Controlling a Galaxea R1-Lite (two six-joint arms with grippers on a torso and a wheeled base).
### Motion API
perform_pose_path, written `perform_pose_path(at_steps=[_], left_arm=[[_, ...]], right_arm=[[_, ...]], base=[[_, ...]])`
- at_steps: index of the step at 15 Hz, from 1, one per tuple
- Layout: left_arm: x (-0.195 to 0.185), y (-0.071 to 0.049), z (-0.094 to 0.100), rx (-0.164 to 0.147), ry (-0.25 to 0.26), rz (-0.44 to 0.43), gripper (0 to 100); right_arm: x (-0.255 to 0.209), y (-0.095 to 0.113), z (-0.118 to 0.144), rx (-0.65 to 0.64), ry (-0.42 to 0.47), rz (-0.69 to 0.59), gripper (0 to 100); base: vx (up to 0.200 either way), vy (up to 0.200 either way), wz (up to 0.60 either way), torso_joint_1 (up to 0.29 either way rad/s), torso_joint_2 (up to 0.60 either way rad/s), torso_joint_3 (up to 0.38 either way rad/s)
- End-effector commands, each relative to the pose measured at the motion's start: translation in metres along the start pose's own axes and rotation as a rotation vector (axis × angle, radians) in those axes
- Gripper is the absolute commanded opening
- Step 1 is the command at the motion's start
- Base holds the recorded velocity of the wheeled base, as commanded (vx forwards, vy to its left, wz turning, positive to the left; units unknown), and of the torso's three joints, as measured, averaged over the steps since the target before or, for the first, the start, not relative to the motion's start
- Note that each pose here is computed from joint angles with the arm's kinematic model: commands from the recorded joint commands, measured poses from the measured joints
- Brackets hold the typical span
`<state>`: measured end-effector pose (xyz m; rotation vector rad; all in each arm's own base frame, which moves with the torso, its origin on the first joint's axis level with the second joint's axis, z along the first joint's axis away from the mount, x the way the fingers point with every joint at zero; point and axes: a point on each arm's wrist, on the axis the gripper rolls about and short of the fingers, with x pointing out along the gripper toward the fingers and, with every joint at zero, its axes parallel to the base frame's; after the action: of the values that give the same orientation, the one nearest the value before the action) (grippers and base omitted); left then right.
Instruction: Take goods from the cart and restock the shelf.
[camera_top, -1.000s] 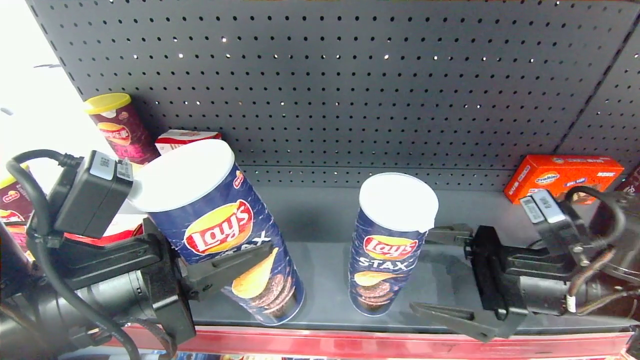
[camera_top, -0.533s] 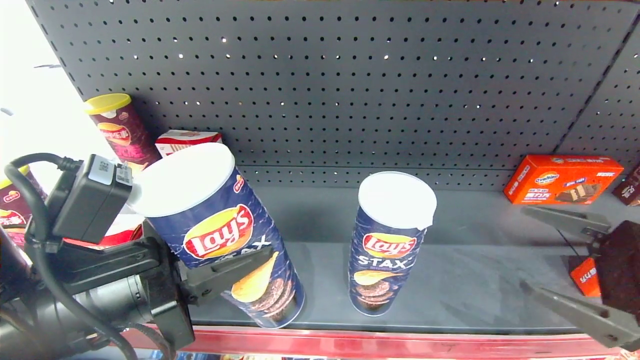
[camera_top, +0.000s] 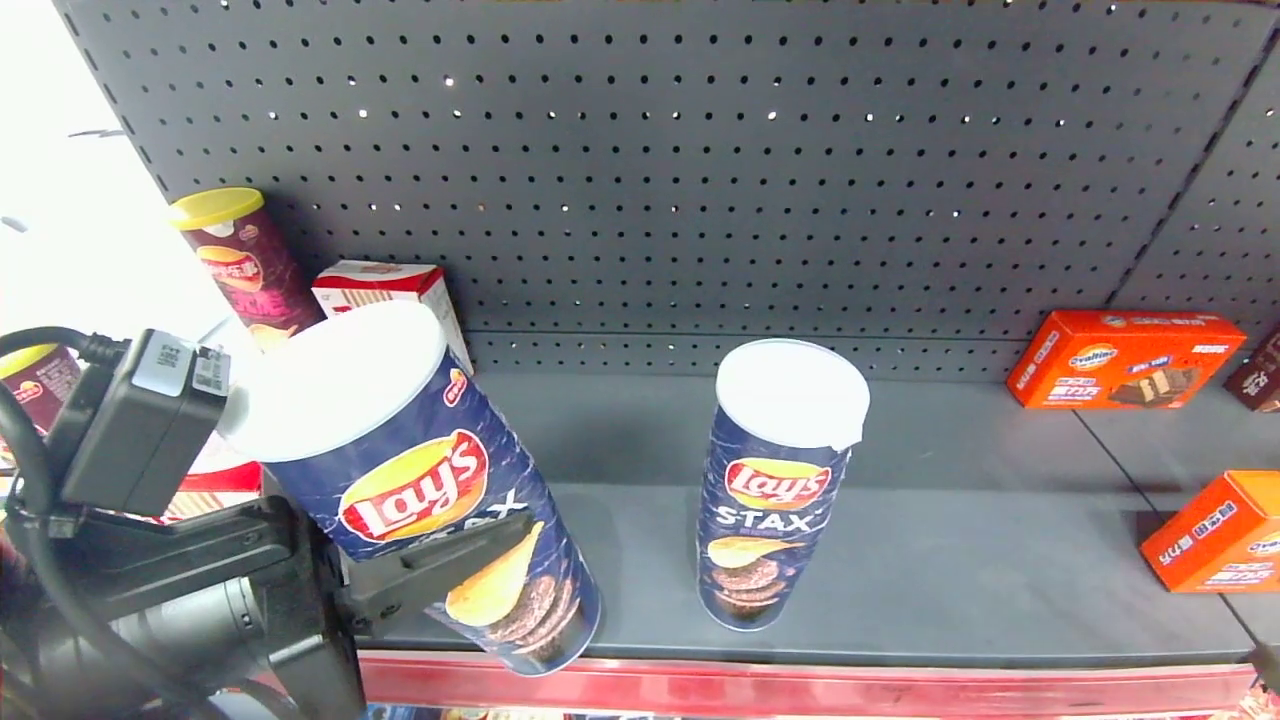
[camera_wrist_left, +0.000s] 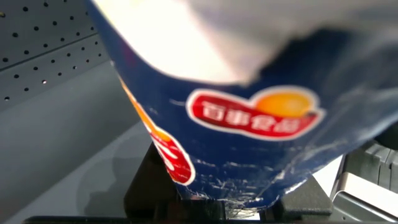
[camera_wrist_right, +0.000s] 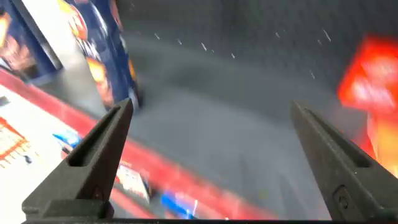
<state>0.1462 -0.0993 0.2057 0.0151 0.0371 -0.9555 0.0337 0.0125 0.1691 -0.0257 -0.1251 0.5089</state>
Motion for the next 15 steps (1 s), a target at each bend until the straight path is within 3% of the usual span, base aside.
perform_pose_path(at_steps=[1,3,4,6,8,15], left_arm=[[-0.001,-0.001,0.000,0.001,-0.002,-0.002,0],[-0.001,-0.001,0.000,0.002,-0.003,-0.002,0],[-0.001,-0.001,0.002,0.008,-0.009,-0.003,0],[-0.002,-0.002,0.001,0.007,-0.007,-0.003,0],[-0.003,-0.002,0.001,0.008,-0.010,-0.005,0],[-0.003,-0.003,0.005,0.013,-0.024,-0.011,0]], right_arm=[[-0.060,0.024,-0.018,-0.015,-0.049,-0.113,100],[-0.065,0.025,-0.025,-0.011,-0.021,-0.142,100],[-0.064,0.022,-0.031,-0.004,0.003,-0.269,100],[-0.060,0.017,-0.061,0.020,0.102,-0.392,100],[-0.058,0.016,-0.077,0.027,0.142,-0.424,100],[-0.058,0.017,-0.079,-0.041,0.174,-0.343,100]], base=[[0.000,0.000,0.00,0.000,0.00,0.000],[0.000,0.000,0.00,0.000,0.00,0.000],[0.000,0.000,0.00,0.000,0.00,0.000],[0.000,0.000,0.00,0.000,0.00,0.000],[0.000,0.000,0.00,0.000,0.00,0.000],[0.000,0.000,0.00,0.000,0.00,0.000]])
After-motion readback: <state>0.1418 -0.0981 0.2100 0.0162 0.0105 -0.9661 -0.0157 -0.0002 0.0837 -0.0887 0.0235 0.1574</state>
